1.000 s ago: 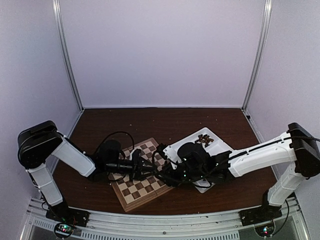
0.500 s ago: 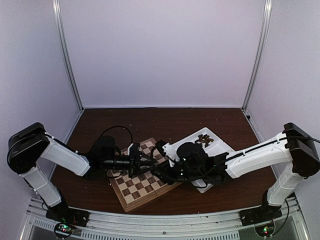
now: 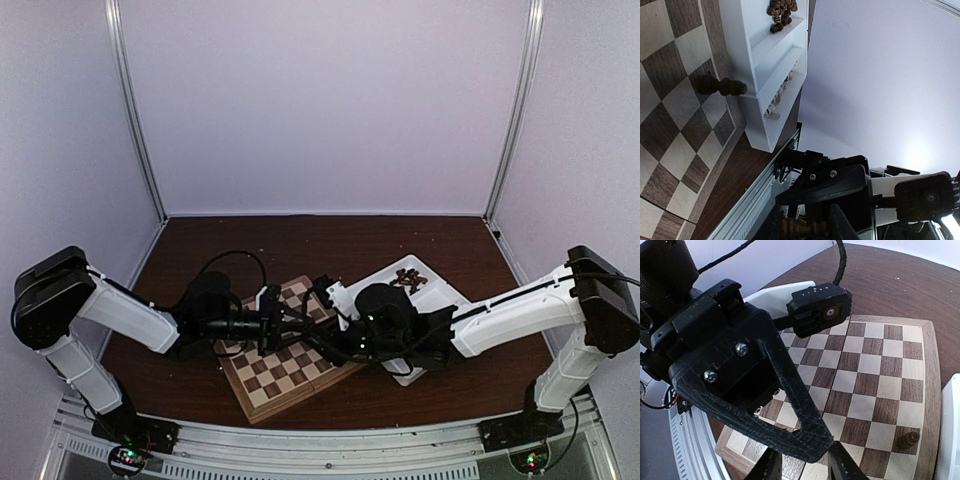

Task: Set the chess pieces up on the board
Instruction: Place the chess piece on the chessboard.

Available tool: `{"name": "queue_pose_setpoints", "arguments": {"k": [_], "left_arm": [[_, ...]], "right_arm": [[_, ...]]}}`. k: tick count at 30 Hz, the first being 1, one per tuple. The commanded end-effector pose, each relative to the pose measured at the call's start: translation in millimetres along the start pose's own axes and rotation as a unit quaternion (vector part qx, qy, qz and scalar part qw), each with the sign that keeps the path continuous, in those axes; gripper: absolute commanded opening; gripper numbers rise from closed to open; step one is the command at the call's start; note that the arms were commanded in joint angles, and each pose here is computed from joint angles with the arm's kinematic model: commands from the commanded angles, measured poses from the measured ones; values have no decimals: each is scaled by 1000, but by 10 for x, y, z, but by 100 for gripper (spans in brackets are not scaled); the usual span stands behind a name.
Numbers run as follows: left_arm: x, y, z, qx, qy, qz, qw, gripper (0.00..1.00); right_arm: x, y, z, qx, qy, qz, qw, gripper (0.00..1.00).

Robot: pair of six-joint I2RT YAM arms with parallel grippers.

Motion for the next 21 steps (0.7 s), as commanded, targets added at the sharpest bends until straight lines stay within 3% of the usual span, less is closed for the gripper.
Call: {"name": "queue_pose_setpoints", "arguments": {"k": [1,7,21], "left_arm": [[74,-76,29,15,10,13,1000,22],[80,-43,43,15,13,9,1000,22],[104,-63,60,35,14,-1,999,23]], "right_arm": [[-132,17,-70,6,-33,10,999,31],[-145,-28,-76,22,-42,15,999,28],[-219,-39,-96,19,-86,33,996,31]]}}
Point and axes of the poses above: each gripper's point midway between its finger pads, its own z axis out along the fingers, its own y axis along the line the jaws close on, x = y × z, the point moved 4 cm from there along -z, back along the fingers, and after that the axes turned 10 degrees about -z, right-handed, at the moved point
